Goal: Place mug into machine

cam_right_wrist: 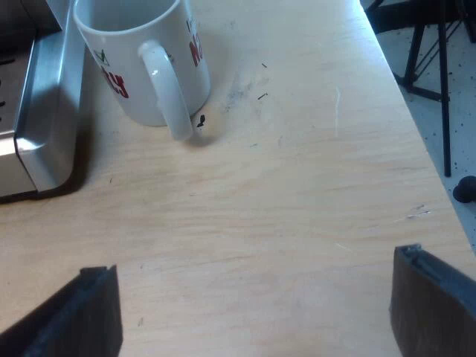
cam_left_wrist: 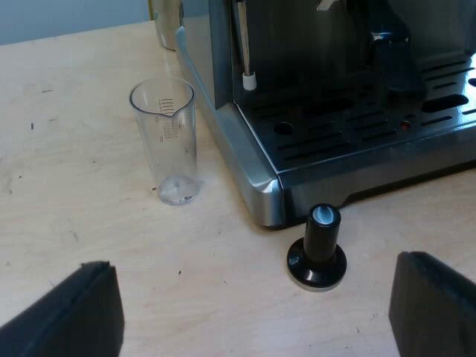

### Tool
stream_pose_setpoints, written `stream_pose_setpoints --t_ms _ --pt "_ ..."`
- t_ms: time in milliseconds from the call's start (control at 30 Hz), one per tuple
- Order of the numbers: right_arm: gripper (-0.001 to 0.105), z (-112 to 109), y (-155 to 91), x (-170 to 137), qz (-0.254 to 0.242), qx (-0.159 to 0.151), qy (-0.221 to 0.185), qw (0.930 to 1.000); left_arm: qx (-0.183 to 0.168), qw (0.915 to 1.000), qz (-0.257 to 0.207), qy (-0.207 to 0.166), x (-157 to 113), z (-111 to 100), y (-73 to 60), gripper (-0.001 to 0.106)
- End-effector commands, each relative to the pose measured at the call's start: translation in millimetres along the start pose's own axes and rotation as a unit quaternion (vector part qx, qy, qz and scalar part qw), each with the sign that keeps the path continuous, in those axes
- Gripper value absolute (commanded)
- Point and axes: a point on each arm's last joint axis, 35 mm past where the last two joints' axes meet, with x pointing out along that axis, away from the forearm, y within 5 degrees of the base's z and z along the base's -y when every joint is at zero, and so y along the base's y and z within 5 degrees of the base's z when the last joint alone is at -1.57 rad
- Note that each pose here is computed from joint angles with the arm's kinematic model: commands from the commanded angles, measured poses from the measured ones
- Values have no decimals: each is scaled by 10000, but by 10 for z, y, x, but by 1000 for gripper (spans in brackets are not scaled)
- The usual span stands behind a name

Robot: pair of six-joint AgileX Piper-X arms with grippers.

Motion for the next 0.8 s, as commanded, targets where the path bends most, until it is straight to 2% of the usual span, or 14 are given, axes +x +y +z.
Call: stream_pose_setpoints --t_ms 33,100,300,533,600,667,800 --pt "78 16 -1 -1 21 -10 -15 10000 -2 10000 -65 10 17 21 -2 79" --pt "78 18 -1 -1 20 118 -23 9999 -13 9999 -108 14 17 21 -5 79" --pt "78 24 -1 -8 36 96 -42 9999 -270 9996 -82 14 17 21 -3 79" --pt "78 76 -5 -69 143 92 -170 9997 -166 9993 -320 46 4 30 -26 79" --pt "78 101 -8 -108 189 84 -217 9996 -56 9984 -562 48 -15 114 -60 79" --pt "78 141 1 -181 460 78 -233 9986 4 9977 -675 -14 -19 198 -81 79" --pt "78 229 -1 -212 701 65 69 9975 108 9959 -887 -106 -22 352 -124 79"
